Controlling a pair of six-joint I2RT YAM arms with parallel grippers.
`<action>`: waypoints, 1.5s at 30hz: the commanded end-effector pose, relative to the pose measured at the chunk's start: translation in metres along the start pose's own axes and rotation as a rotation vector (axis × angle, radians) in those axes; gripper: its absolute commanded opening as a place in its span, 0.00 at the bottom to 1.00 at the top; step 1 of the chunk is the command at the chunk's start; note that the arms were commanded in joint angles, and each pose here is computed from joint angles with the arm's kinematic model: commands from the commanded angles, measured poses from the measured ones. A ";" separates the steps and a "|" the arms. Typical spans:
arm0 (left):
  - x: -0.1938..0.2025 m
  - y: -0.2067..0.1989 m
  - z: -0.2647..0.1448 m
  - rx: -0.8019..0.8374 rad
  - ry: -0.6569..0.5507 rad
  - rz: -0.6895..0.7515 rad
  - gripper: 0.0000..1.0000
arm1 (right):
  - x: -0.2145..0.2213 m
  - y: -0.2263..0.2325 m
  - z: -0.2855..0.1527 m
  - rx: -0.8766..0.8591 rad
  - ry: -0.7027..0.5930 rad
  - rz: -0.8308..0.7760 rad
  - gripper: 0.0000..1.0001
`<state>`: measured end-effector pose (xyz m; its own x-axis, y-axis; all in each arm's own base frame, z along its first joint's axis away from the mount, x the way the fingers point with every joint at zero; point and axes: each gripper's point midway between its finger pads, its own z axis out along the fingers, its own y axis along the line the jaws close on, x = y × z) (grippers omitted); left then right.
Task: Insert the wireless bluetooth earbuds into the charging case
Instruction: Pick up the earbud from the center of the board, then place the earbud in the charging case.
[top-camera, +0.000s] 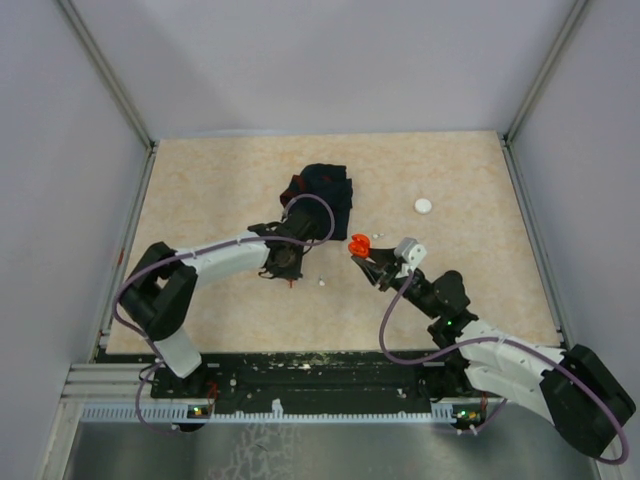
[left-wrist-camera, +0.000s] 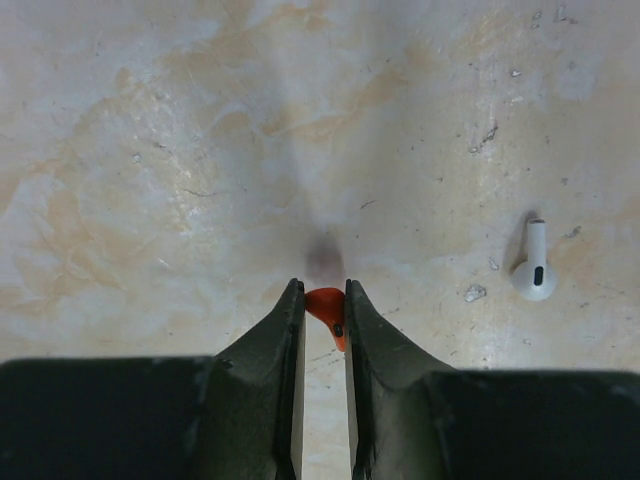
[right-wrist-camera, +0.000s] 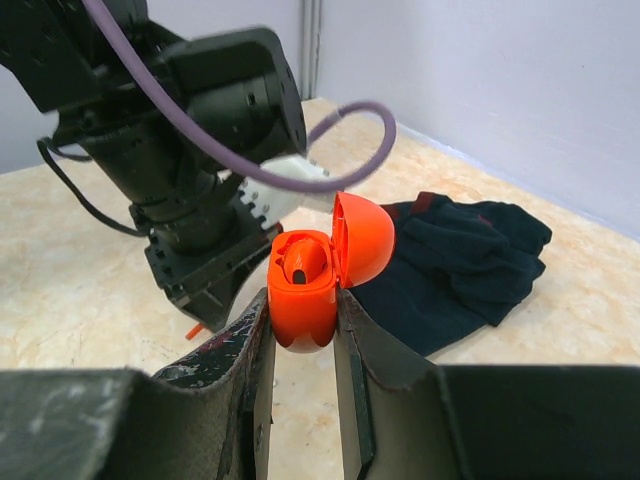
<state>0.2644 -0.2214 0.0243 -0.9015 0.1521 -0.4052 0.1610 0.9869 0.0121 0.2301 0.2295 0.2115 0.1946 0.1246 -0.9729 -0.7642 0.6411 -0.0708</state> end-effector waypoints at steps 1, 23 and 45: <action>-0.032 -0.001 -0.032 0.016 -0.133 -0.032 0.17 | -0.028 0.001 0.011 -0.020 -0.093 -0.022 0.00; -0.140 -0.029 -0.204 0.314 -0.769 -0.031 0.18 | -0.029 0.009 0.048 -0.111 -0.183 -0.061 0.00; -0.127 -0.087 -0.277 0.505 -1.056 0.066 0.18 | -0.062 0.009 0.057 -0.119 -0.294 -0.073 0.00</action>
<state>0.2533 -0.3117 0.3128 -0.2083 -0.0994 -0.9730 0.5573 0.8054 -0.2016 0.2509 0.2731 0.2384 0.3225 0.2108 -0.9228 -0.8166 0.5549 -0.1587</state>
